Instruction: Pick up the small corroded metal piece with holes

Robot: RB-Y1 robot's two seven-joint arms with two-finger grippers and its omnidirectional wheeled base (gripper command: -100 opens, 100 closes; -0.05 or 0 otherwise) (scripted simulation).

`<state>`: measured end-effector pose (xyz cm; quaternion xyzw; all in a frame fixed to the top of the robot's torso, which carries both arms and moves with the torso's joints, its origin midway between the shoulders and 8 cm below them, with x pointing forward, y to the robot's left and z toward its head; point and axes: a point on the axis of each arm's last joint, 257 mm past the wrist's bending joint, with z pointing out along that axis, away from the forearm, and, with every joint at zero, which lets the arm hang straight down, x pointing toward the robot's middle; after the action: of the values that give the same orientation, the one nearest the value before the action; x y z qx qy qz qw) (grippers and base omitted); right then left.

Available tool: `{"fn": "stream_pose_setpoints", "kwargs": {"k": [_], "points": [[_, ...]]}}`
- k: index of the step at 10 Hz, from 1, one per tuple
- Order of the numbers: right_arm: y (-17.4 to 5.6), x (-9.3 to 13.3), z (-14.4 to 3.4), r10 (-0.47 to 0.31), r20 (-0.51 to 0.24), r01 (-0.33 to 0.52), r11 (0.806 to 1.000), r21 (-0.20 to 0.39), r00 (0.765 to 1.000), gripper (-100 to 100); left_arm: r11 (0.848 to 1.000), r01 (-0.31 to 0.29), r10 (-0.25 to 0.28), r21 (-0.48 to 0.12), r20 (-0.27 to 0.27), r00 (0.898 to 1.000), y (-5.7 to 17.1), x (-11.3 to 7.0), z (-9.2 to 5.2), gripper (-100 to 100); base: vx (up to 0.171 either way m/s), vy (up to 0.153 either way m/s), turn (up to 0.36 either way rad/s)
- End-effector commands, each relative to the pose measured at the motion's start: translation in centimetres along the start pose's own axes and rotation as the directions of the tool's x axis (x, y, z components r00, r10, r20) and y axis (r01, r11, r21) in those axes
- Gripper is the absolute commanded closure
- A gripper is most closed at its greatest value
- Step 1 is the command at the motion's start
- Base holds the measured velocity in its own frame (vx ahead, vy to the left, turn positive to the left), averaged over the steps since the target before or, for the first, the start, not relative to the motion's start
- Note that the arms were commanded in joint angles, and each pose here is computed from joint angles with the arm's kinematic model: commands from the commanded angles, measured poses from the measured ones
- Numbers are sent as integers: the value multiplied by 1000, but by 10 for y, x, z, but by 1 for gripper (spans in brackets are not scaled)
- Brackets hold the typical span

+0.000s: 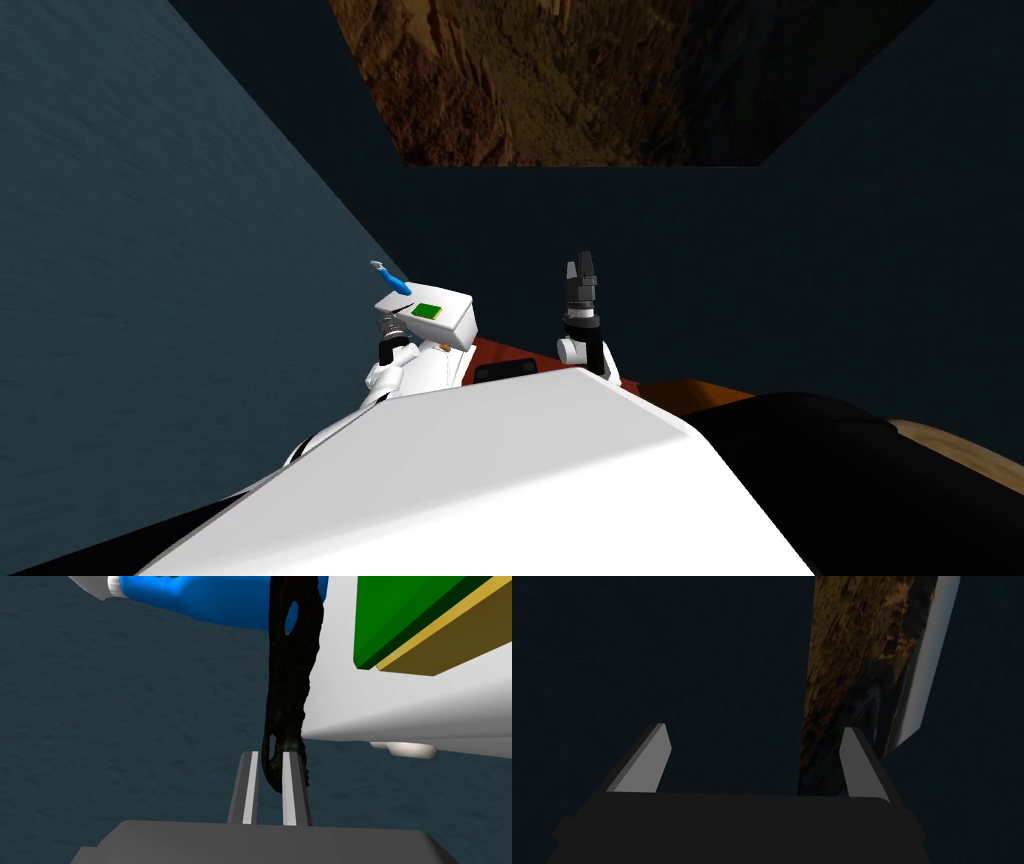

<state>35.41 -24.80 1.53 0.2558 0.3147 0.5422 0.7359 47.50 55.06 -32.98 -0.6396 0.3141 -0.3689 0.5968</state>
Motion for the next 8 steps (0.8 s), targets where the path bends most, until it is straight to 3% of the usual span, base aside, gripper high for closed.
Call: {"fn": "stream_pose_setpoints", "kwargs": {"k": [1,2,3,6,7,8], "points": [[0,0,0,0,0,0,1000,0,1000,0,1000,0,0,0,0,1000,0,0,0,100,0,0,0],[0,0,0,0,0,0,1000,0,1000,0,1000,0,0,0,0,1000,0,0,0,0,0,0,0],[0,0,0,0,0,0,1000,0,1000,0,1000,-2,2,-1,-23,1000,1,5,-1,100,36,-46,169],[0,0,0,0,0,0,1000,0,1000,0,1000,-2,1,-6,-68,998,5,15,-9,100,45,-81,190],[0,0,0,0,0,0,1000,0,1000,0,1000,-3,3,-4,-58,998,4,13,-8,100,11,-33,37],[0,0,0,0,0,0,1000,0,1000,0,1000,-1,1,-5,-59,998,5,13,-9,0,2,-7,-5]]}}
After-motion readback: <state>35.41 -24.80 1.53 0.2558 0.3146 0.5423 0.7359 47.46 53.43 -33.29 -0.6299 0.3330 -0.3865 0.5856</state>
